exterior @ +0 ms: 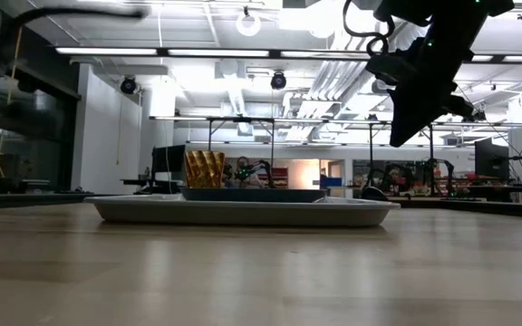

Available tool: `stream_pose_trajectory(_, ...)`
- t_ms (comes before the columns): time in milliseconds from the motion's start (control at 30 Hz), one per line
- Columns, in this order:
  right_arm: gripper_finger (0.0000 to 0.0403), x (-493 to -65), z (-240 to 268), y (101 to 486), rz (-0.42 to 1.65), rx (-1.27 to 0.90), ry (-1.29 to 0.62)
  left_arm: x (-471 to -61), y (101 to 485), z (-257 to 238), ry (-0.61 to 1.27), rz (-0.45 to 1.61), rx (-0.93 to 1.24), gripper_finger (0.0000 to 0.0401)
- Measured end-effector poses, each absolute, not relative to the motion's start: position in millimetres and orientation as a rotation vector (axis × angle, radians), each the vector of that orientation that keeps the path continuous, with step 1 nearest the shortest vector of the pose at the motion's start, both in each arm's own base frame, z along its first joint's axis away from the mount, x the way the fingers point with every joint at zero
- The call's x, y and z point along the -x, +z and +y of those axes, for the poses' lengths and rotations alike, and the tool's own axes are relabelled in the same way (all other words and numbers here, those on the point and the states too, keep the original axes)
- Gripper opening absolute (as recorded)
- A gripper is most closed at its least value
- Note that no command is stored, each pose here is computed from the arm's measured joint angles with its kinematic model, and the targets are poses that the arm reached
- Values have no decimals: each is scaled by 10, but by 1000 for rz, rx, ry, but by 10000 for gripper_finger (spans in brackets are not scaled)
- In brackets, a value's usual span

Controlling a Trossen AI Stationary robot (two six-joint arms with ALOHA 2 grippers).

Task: Pick and place plate/cup/fork/spoon on tray
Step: Put the orange fork on the bottom side of the light blue tray next to the orange spoon

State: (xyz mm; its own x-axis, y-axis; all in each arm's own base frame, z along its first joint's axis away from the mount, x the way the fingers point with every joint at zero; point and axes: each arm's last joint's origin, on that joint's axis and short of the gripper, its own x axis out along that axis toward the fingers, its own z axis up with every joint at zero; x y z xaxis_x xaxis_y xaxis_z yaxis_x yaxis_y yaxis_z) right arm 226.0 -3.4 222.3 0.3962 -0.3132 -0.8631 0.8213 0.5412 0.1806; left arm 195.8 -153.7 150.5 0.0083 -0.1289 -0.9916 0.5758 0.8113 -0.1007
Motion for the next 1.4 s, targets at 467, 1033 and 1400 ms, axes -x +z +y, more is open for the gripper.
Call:
stream_pose_trajectory(467, 0, -2443, 33, 2396, 795, -605, -381, -2001, 3231, -655, -101, 838, 43, 55)
stream_pose_trajectory(1033, 156, -2810, -113, 2993, 123, -766, -9, -2504, 4014, 217, 316, -57, 216, 55)
stream_pose_trajectory(1400, 251, -2814, -160, 3062, 74, -739, 78, -2986, 3808, 240, -64, -83, 222, 55)
